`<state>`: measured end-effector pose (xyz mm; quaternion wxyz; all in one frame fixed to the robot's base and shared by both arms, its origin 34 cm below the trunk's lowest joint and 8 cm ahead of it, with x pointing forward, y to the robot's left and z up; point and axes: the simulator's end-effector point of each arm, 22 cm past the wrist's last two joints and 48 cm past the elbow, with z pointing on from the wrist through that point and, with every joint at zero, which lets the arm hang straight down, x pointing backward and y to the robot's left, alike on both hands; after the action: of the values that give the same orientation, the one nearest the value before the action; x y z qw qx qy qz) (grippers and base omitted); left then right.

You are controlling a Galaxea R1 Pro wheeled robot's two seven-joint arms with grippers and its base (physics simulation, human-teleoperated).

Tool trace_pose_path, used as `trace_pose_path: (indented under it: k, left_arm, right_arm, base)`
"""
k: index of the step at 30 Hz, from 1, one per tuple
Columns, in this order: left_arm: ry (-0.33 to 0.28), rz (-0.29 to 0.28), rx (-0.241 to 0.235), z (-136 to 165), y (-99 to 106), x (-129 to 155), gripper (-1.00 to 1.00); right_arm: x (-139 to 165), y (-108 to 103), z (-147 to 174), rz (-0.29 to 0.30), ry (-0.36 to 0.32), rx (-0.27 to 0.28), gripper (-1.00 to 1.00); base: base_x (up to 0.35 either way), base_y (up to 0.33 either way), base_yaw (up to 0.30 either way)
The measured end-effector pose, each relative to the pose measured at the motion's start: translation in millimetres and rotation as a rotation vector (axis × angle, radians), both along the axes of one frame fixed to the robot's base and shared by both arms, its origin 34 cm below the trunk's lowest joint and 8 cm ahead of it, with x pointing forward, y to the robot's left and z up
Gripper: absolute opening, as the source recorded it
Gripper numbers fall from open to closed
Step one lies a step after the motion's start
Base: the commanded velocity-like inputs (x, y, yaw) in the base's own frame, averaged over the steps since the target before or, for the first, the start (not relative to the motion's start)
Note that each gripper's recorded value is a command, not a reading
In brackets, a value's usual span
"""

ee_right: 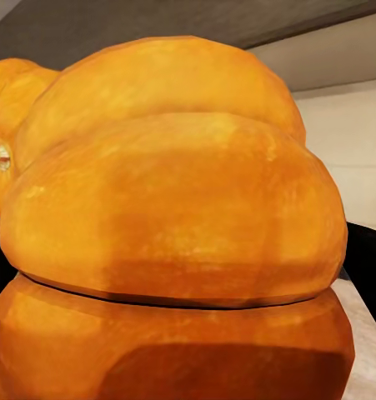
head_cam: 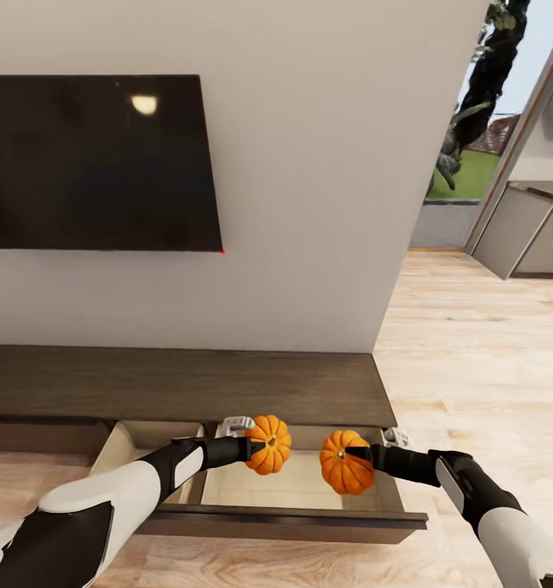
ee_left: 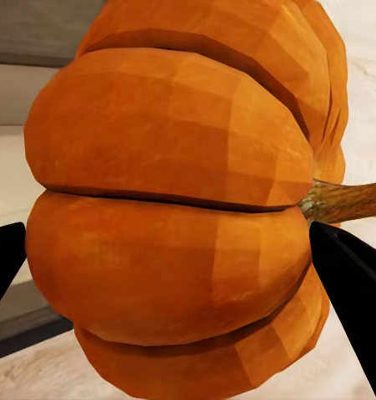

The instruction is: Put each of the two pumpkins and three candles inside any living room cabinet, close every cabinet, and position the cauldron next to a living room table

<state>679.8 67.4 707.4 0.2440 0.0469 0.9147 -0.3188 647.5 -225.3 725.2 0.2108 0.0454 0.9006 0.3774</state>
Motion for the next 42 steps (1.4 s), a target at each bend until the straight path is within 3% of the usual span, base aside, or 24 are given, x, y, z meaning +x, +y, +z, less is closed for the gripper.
trace_pose_path:
  k: [12, 32, 42]
  left_arm:
    - [0.006, 0.01, 0.018, -20.8, 5.7, -0.2, -1.0]
    - [0.03, 0.032, 0.051, -65.2, 28.7, -10.3, -1.0]
    - [0.031, 0.036, 0.059, -81.7, 33.0, -9.6, -1.0]
  right_arm:
    - [-1.4, 1.1, -19.2, 0.003, 0.009, -0.003, -1.0]
    - [13.0, -3.7, -42.5, 0.006, -0.059, -0.035, -1.0]
    - [12.1, -3.9, -59.4, 0.006, -0.057, -0.037, -1.0]
  base:
    - [0.0, 0.0, 0.0]
    - [0.0, 0.0, 0.0]
    - [0.091, 0.029, 0.0]
